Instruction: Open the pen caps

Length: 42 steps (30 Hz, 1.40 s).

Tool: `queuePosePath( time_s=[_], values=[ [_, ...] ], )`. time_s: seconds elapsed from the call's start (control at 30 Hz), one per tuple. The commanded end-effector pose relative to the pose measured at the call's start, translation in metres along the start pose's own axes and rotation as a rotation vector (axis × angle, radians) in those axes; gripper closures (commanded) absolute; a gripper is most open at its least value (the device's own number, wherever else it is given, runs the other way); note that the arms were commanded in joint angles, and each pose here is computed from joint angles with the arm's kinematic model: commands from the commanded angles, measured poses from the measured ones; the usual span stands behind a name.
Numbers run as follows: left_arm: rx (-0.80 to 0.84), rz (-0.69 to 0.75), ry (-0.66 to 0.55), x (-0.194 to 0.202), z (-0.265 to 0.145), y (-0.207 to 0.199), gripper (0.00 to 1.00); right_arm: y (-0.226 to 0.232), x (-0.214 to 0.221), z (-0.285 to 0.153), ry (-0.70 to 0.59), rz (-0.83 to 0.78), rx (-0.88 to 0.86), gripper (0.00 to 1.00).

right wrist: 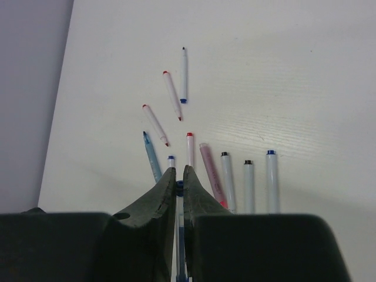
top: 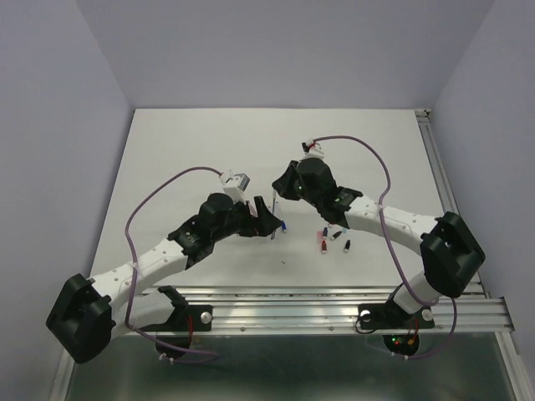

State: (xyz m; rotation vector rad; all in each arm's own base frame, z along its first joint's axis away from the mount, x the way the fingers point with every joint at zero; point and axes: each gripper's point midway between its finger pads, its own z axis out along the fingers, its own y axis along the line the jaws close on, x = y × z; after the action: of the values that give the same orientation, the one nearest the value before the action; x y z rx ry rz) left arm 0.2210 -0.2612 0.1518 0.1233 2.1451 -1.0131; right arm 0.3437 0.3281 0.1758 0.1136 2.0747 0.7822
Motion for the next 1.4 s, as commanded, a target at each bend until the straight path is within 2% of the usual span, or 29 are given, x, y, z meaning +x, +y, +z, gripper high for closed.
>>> queuePosePath(
  time_s=[0.0, 0.1, 0.17, 0.23, 0.33, 0.37, 0.4, 0.43, 0.53, 0.6, 0.63, 0.67, 0.77, 0.83, 0.9, 0.97, 1.13, 1.27, 1.37],
  values=[
    [0.089, 0.044, -0.006, -0.002, 0.004, -0.019, 0.11, 0.03, -0.039, -0.018, -0.133, 0.081, -0.096, 0.99],
    [0.08, 0.049, 0.0, -0.002, 0.008, -0.019, 0.23, 0.035, -0.036, -0.021, -0.109, 0.088, -0.116, 0.99],
    [0.075, 0.053, 0.003, -0.002, 0.009, -0.018, 0.25, 0.037, -0.036, -0.024, -0.107, 0.1, -0.131, 0.99],
    [0.071, 0.058, 0.007, -0.002, 0.01, -0.019, 0.32, 0.038, -0.038, -0.028, -0.113, 0.108, -0.14, 0.99],
    [0.076, 0.064, 0.006, -0.003, 0.01, -0.021, 0.58, 0.038, -0.041, -0.03, -0.126, 0.112, -0.138, 0.99],
    [0.08, 0.069, 0.006, -0.003, 0.009, -0.022, 0.7, 0.037, -0.042, -0.031, -0.129, 0.114, -0.135, 0.99],
    [0.085, 0.072, 0.001, -0.004, 0.007, -0.024, 0.92, 0.036, -0.042, -0.031, -0.132, 0.108, -0.132, 0.99],
    [0.085, 0.072, 0.0, -0.004, 0.007, -0.025, 1.0, 0.035, -0.042, -0.03, -0.135, 0.108, -0.125, 0.99],
    [0.083, 0.074, -0.028, -0.008, 0.004, -0.027, 1.0, 0.039, -0.04, -0.028, -0.123, 0.099, -0.139, 0.98],
    [0.08, 0.068, -0.036, -0.008, 0.003, -0.026, 1.0, 0.044, -0.038, -0.027, -0.103, 0.089, -0.162, 0.87],
    [0.076, 0.066, -0.051, -0.011, 0.001, -0.026, 1.0, 0.044, -0.031, -0.025, -0.068, 0.078, -0.165, 0.72],
    [0.074, 0.066, -0.055, -0.012, 0.001, -0.026, 1.0, 0.046, -0.027, -0.023, -0.052, 0.074, -0.173, 0.68],
    [0.064, 0.059, -0.075, -0.018, 0.001, -0.026, 1.0, 0.045, -0.017, -0.021, -0.013, 0.073, -0.18, 0.61],
    [0.05, 0.054, -0.085, -0.02, 0.002, -0.024, 1.0, 0.042, -0.011, -0.021, 0.004, 0.076, -0.177, 0.6],
    [0.05, 0.052, -0.087, -0.021, 0.003, -0.025, 1.0, 0.042, -0.009, -0.022, 0.008, 0.074, -0.186, 0.66],
    [0.043, 0.047, -0.083, -0.021, 0.005, -0.024, 1.0, 0.043, -0.008, -0.024, 0.01, 0.078, -0.196, 0.81],
    [0.041, 0.031, -0.082, -0.022, 0.008, -0.025, 1.0, 0.036, -0.017, -0.027, -0.034, 0.101, -0.157, 0.97],
    [0.092, 0.014, -0.041, -0.007, 0.004, -0.034, 1.0, 0.008, -0.066, -0.024, -0.218, 0.07, 0.038, 0.99],
    [0.103, -0.001, 0.008, 0.017, 0.001, -0.034, 1.0, -0.025, -0.094, -0.013, -0.298, 0.039, 0.184, 0.99]
  ],
)
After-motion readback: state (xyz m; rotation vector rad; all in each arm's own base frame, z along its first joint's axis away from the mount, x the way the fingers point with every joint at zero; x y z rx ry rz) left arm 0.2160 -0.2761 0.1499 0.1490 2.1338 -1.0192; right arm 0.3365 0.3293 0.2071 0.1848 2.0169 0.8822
